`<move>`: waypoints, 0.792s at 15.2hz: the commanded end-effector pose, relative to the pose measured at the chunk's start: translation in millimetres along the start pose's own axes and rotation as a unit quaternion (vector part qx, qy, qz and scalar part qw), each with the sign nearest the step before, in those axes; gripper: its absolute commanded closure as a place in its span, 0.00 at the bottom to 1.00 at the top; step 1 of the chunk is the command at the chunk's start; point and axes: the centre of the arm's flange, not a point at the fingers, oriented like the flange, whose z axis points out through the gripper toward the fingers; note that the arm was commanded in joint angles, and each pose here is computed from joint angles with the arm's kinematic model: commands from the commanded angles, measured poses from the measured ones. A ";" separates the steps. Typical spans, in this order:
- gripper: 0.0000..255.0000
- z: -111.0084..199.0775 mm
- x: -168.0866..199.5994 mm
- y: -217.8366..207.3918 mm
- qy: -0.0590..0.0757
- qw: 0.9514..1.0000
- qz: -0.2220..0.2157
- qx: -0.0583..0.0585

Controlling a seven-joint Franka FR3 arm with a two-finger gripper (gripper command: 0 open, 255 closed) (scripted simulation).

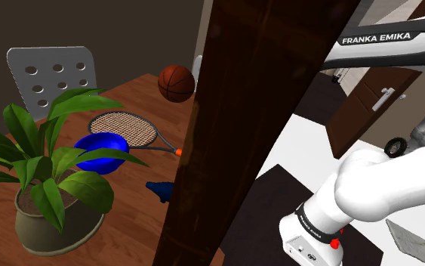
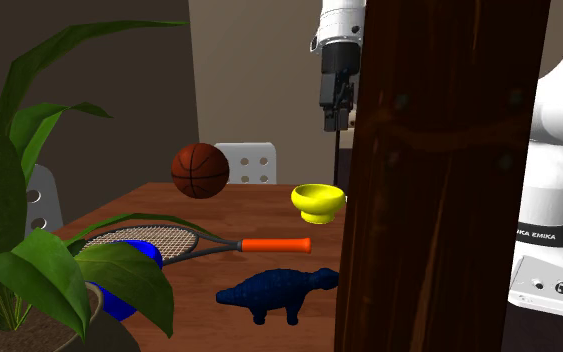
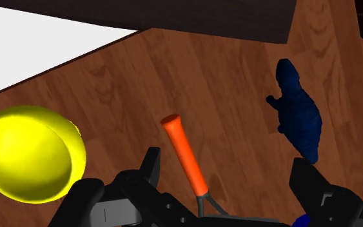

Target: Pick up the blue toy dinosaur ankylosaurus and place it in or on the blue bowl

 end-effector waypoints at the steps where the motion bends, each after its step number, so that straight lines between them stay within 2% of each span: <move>1: 0.00 23.2 2.0 -13.5 -0.002 1.000 -0.010 0.001; 12: 0.00 144.3 20.1 -91.7 -0.015 0.998 -0.063 0.005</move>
